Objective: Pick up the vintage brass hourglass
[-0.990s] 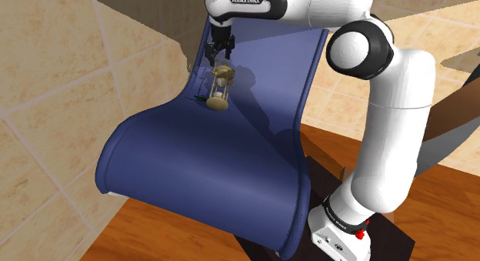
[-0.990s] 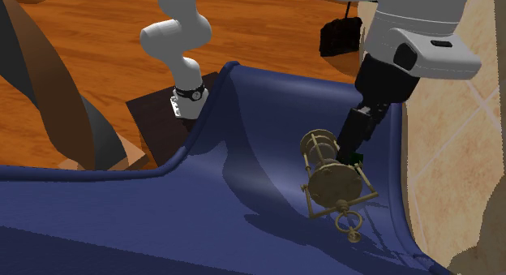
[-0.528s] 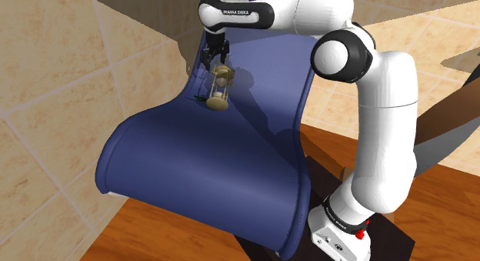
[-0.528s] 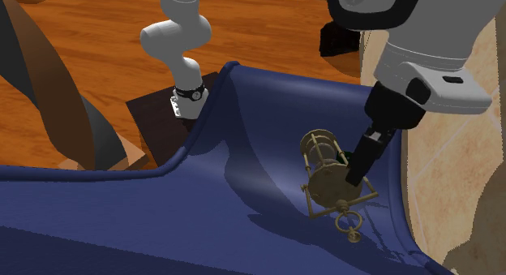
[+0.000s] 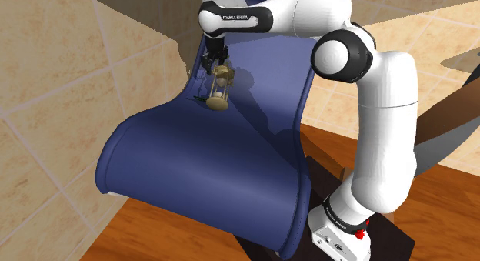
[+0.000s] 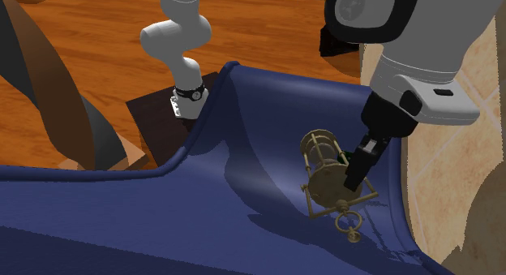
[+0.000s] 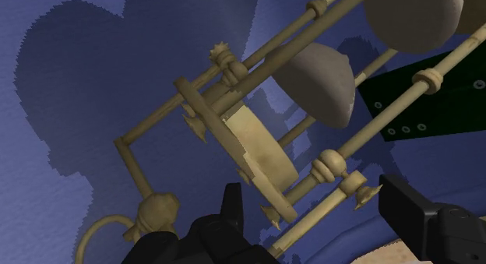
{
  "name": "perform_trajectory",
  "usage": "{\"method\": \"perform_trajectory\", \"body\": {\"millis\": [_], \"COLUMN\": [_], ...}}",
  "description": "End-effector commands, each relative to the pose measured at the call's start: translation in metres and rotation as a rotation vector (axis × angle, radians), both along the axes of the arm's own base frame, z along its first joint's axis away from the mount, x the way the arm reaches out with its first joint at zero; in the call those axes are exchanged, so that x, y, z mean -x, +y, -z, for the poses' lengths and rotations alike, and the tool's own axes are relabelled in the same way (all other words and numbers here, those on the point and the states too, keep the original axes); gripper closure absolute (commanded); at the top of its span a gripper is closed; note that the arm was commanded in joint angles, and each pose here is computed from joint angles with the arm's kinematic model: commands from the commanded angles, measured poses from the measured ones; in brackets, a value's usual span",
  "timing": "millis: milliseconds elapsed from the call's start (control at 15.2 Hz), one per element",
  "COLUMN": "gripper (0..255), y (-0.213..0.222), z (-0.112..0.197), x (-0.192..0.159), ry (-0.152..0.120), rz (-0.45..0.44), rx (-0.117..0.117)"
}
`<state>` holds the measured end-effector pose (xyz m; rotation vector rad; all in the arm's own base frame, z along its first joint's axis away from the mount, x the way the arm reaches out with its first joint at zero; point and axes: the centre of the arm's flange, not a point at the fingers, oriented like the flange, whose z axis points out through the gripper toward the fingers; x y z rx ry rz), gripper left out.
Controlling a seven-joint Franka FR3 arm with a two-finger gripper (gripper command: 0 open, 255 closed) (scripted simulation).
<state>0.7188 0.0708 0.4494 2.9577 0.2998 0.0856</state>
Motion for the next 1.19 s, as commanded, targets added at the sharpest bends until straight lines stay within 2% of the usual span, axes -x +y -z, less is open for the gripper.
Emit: {"method": "perform_trajectory", "body": {"millis": [0, 330, 1122], "gripper": [255, 255, 255], "y": [0.000, 0.000, 0.000], "z": [0.001, 0.001, -0.062], "x": [0.000, 0.000, 0.000], "ry": [0.002, 0.002, 0.002], "rz": [0.000, 0.000, 0.000], "rx": [0.000, 0.000, 0.000]}}
